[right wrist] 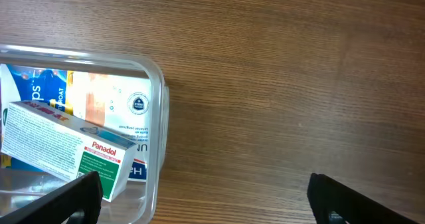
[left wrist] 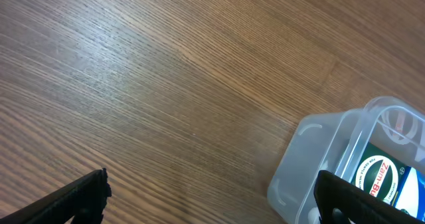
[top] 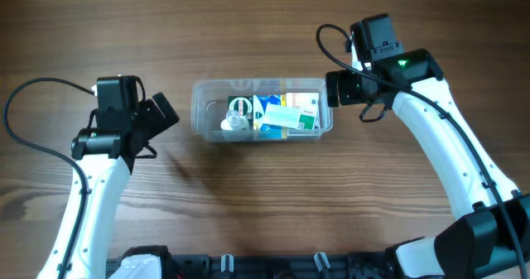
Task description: Pack container
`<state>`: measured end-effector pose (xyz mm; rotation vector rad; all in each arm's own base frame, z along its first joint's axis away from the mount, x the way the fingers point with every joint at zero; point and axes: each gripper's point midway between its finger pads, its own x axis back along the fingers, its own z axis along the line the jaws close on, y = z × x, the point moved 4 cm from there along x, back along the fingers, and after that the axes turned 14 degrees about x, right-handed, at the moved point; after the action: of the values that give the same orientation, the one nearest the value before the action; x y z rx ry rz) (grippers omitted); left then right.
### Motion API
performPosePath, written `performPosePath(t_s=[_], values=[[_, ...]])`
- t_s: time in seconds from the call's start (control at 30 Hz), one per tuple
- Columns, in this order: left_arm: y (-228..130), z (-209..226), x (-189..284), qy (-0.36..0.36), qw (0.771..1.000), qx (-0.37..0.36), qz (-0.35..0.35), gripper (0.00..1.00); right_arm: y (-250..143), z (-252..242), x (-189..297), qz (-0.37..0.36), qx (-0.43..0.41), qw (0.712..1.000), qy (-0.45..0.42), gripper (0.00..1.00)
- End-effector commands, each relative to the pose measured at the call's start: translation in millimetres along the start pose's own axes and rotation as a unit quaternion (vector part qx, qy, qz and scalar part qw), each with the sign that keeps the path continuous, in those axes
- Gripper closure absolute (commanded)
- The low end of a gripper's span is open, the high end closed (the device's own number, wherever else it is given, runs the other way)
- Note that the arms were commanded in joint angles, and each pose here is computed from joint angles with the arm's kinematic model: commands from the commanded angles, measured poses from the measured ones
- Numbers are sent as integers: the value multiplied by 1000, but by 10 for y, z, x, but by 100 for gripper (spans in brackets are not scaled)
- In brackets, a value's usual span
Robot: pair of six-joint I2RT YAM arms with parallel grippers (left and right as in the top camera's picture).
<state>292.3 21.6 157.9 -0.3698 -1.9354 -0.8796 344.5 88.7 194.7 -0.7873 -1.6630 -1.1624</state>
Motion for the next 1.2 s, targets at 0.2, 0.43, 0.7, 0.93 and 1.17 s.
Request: performPosePath(t_s=[0.2,0.43,0.7,0.93,1.17], values=[[30,14,28,1,1000,0,-8,0,50,-20,47,-11,1,1000,-7,0],[30,14,28,1,1000,0,-8,0,67,-59,427,-65,-5,998,-12,0],[30,14,28,1,1000,0,-8,0,-116,-311,1485,-211,-35,973,-85,0],[30,14,28,1,1000,0,-8,0,-677,-294,2245,-336,-53,937,-75,0],[30,14,28,1,1000,0,-8,0,-1461,-149,2612,-479,-55,875,-42,0]])
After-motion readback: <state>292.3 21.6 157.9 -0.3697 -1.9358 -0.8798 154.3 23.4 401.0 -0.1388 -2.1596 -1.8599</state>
